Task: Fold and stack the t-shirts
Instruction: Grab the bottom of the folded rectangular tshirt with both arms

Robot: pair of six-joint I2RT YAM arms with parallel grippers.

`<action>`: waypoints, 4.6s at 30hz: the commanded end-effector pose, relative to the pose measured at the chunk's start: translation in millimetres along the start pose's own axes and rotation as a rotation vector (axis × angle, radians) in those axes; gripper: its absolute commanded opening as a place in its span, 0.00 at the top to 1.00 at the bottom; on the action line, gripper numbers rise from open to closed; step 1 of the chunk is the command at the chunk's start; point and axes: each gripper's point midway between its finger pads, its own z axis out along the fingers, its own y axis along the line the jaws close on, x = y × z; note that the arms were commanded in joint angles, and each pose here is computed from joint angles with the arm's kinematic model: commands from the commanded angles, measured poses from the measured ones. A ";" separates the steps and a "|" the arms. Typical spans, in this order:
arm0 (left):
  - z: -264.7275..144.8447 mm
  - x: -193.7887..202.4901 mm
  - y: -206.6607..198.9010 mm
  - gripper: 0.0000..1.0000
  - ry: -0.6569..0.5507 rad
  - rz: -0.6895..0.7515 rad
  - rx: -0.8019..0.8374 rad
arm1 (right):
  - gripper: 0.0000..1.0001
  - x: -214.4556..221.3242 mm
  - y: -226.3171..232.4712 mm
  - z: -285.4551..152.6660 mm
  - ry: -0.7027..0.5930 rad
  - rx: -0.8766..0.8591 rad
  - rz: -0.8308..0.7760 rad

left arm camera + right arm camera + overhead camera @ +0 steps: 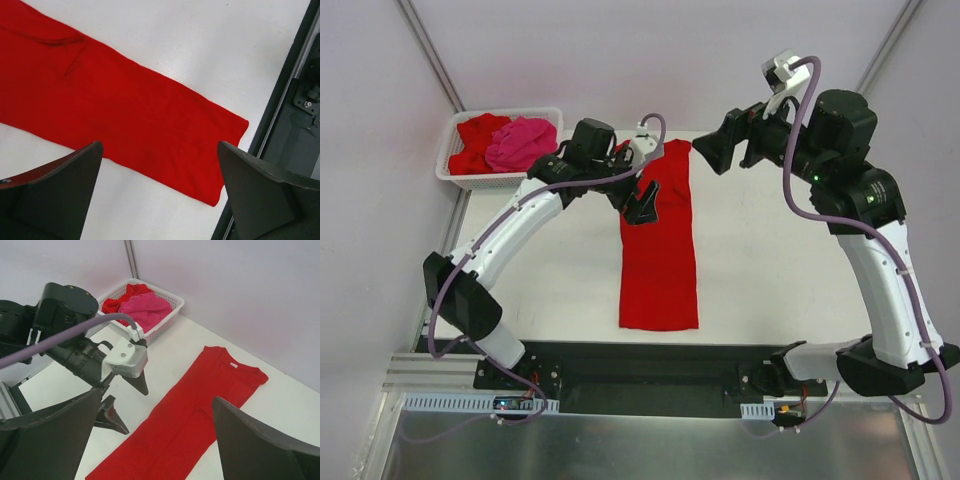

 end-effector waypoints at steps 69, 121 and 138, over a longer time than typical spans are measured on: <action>-102.4 251.5 182.7 0.01 -0.451 -0.169 -0.963 | 0.04 387.0 -217.9 -43.0 0.066 0.570 -0.088; -115.8 260.1 198.3 0.01 -0.438 -0.265 -1.082 | 0.04 389.3 -246.7 -57.5 0.104 0.780 -0.016; -116.0 259.8 198.3 0.01 -0.439 -0.264 -1.082 | 0.04 389.8 -246.5 -57.3 0.105 0.780 -0.016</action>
